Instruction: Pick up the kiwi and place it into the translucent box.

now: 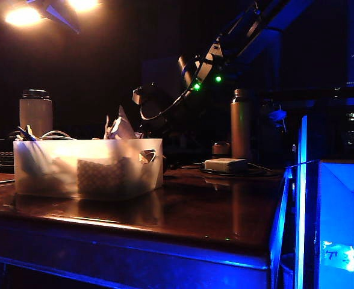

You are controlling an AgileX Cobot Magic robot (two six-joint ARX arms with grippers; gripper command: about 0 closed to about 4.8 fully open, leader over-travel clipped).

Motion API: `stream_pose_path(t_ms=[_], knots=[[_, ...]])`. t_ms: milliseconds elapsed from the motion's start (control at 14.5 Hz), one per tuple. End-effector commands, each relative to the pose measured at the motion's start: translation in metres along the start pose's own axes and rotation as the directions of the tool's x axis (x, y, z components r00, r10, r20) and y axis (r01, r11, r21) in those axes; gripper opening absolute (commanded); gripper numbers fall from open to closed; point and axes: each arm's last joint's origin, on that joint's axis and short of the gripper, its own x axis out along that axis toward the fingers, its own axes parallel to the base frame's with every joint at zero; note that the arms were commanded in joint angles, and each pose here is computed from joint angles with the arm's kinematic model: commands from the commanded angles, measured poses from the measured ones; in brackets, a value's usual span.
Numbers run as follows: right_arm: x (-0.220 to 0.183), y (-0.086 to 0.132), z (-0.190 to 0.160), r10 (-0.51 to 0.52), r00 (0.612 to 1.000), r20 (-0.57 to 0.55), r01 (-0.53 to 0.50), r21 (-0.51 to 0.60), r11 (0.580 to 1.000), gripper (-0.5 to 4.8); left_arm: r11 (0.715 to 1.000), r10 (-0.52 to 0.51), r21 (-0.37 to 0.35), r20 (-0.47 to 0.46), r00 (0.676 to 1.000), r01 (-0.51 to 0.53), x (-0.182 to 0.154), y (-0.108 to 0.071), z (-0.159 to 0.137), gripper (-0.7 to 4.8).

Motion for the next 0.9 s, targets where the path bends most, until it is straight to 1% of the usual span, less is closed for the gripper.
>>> stream_pose_path(t_ms=[69,207,345,414,552,690,759,897], knots=[[-0.010,-0.012,0.008,0.008,1.000,-0.019,-0.007,0.016,1.000,4.30,1.000,-0.005,0.002,0.010,1.000,0.005,-0.003,-0.001,0.002,-0.05],[-0.022,-0.026,0.011,0.008,1.000,-0.029,-0.008,0.015,1.000,4.30,1.000,-0.005,0.002,0.010,1.000,0.005,-0.003,-0.001,0.002,-0.05],[-0.024,-0.032,0.007,-0.026,0.998,-0.057,0.023,-0.052,0.998,4.27,1.000,-0.005,0.002,0.010,1.000,0.005,-0.003,-0.001,0.002,-0.05],[-0.024,-0.034,0.002,-0.023,0.997,-0.070,0.018,-0.077,0.997,4.27,1.000,-0.005,0.002,0.010,1.000,0.005,-0.003,-0.001,0.002,-0.06],[-0.022,-0.031,-0.005,0.006,0.993,-0.118,-0.024,-0.150,0.988,4.27,1.000,-0.005,0.002,0.010,1.000,0.005,-0.003,-0.001,0.002,-0.05],[-0.022,-0.028,-0.007,0.057,0.991,-0.117,-0.075,-0.150,0.986,4.26,1.000,-0.006,0.001,0.010,1.000,0.006,-0.003,-0.001,0.002,-0.05],[-0.022,-0.027,-0.008,0.067,0.990,-0.122,-0.086,-0.163,0.983,4.26,1.000,-0.006,0.001,0.010,1.000,0.006,-0.003,-0.001,0.002,-0.05],[-0.022,-0.026,-0.007,0.108,0.990,-0.095,-0.122,-0.159,0.980,4.26,1.000,-0.006,0.001,0.010,1.000,0.006,-0.003,-0.001,0.002,-0.05]])
